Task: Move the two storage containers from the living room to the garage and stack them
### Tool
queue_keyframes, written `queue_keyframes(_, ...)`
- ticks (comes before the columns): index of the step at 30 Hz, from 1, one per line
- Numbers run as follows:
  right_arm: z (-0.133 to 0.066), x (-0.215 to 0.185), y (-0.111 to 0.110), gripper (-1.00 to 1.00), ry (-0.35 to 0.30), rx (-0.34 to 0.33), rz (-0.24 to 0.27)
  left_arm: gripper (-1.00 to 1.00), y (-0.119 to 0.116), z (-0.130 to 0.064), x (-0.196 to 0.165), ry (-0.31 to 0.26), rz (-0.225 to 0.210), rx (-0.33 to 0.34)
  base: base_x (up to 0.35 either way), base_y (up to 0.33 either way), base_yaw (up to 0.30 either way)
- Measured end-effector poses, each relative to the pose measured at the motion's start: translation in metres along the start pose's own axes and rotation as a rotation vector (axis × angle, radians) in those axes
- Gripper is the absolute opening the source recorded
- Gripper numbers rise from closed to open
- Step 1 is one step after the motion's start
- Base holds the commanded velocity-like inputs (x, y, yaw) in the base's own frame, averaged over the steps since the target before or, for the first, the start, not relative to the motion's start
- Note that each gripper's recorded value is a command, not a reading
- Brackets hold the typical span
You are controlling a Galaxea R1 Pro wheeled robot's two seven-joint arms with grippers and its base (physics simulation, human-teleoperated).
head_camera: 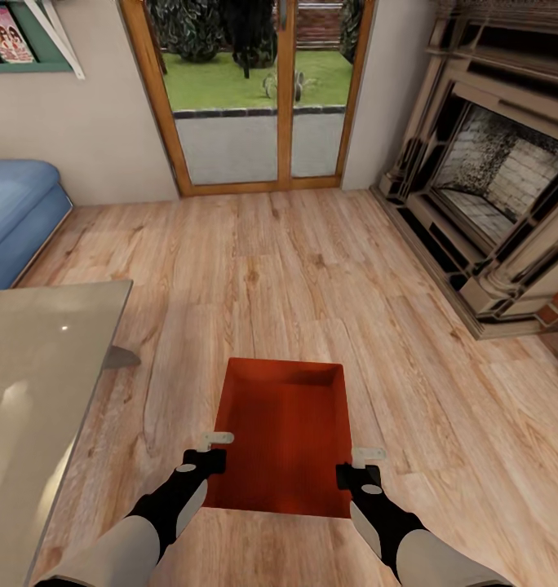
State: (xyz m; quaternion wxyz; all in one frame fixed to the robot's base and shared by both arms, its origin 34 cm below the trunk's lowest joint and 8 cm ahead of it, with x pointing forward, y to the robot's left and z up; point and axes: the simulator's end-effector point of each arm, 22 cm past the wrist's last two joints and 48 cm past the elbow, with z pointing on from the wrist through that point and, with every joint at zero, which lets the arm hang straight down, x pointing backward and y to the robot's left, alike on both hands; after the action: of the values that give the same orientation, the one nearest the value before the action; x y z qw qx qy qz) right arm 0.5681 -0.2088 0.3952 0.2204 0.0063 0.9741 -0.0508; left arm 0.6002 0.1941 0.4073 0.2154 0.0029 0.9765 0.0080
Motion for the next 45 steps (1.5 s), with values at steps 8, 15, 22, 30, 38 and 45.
queue_keyframes(8,-0.012,-0.007,-0.001,-1.00,0.000,0.000,-0.001,-1.00,0.000,-0.013,-0.007,0.000,0.000,0.000,0.000,0.000,0.000)
queue_keyframes(15,-0.023,-0.013,-0.003,-1.00,0.000,0.000,-0.001,-1.00,0.000,-0.023,-0.013,0.000,-0.001,0.000,0.000,0.000,0.000)
queue_keyframes(22,-0.033,-0.019,-0.004,-1.00,0.000,0.000,-0.002,-1.00,0.001,-0.034,-0.018,0.001,-0.001,0.000,0.000,0.000,0.000)
queue_keyframes(30,-0.045,-0.025,-0.005,-1.00,0.001,0.000,-0.002,-1.00,0.001,-0.046,-0.024,0.002,-0.001,0.000,0.000,0.000,0.000)
queue_keyframes(38,-0.057,-0.030,-0.006,-1.00,0.001,0.000,-0.003,-1.00,0.001,-0.057,-0.029,0.002,-0.001,0.000,0.000,0.000,0.000)
queue_keyframes(45,-0.067,-0.035,-0.007,-1.00,0.001,0.000,-0.004,-1.00,0.001,-0.067,-0.034,0.002,-0.001,0.000,0.000,0.000,0.000)
